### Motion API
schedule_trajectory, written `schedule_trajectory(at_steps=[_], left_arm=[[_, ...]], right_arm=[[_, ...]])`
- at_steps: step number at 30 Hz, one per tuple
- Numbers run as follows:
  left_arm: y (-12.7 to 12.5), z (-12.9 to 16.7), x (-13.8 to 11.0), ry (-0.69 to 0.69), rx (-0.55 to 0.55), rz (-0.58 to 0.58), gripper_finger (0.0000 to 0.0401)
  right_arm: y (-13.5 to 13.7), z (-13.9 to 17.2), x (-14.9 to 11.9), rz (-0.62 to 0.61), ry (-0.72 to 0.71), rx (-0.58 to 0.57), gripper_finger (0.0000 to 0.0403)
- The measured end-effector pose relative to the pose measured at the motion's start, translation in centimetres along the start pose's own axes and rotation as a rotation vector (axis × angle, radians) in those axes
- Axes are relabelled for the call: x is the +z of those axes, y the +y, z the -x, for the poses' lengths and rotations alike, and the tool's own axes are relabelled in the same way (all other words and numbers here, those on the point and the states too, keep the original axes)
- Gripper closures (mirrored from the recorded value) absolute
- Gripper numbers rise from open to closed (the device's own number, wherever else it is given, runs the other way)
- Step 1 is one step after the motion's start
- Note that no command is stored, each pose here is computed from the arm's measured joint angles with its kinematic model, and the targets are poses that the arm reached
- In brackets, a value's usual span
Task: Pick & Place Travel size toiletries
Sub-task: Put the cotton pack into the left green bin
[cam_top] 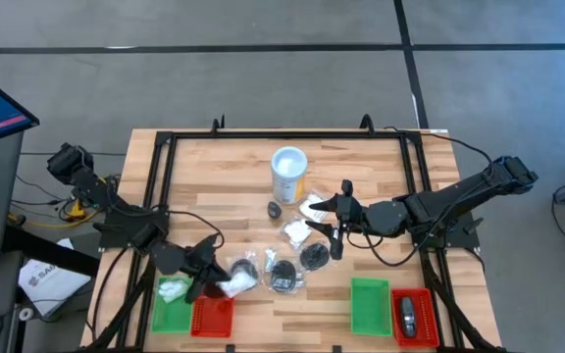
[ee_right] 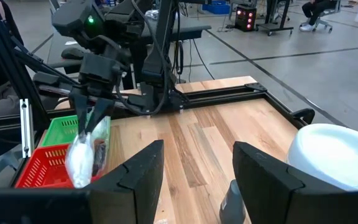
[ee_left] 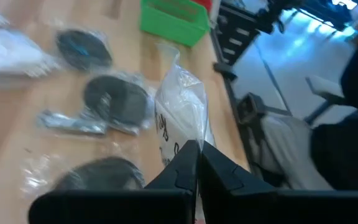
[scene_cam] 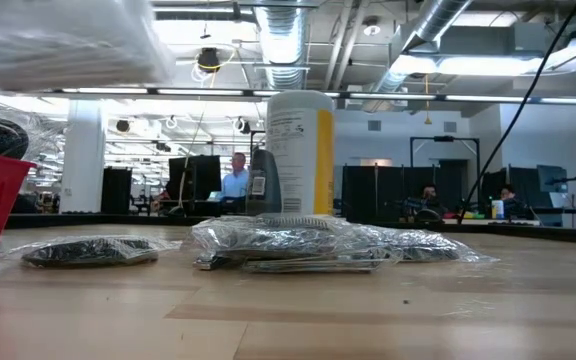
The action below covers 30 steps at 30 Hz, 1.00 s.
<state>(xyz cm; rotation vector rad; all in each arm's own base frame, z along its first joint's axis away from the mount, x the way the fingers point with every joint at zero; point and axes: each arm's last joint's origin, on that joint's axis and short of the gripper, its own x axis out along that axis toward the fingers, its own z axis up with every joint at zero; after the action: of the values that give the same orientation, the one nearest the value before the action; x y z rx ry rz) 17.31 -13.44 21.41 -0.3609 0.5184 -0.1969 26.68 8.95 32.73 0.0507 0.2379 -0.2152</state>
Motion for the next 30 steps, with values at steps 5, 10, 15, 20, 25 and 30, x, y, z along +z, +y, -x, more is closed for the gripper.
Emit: schedule_trajectory(at_steps=[5,10,15,20,25,30], left_arm=[[-0.7,0.3,-0.7,0.052,-0.055,0.029,0.0401],[-1.4,0.6,-1.3,0.086,-0.094,0.053,0.0401],[-2.0,1.0,-1.8,0.108,-0.123,0.064,0.0401],[-2.5,1.3,-2.4,0.145,-0.132,0.108,0.0401],[-2.7,1.8,-3.4,0.208,-0.119,0.160,0.0401],[-3.1,2.6,-3.9,0.236,-0.126,0.186,0.0401]], right_arm=[[0.0,0.0,0.0,0.000,0.000,0.000,0.0221],[0.0,0.0,0.0,0.000,0.000,0.000,0.0221],[0.0,0.0,0.0,0.000,0.000,0.000,0.0221],[0.0,0.0,0.0,0.000,0.001,0.000,0.0221],[0.0,0.0,0.0,0.001,0.001,0.000,0.0221],[0.0,0.0,0.0,0.001,0.004,-0.001,0.0221]])
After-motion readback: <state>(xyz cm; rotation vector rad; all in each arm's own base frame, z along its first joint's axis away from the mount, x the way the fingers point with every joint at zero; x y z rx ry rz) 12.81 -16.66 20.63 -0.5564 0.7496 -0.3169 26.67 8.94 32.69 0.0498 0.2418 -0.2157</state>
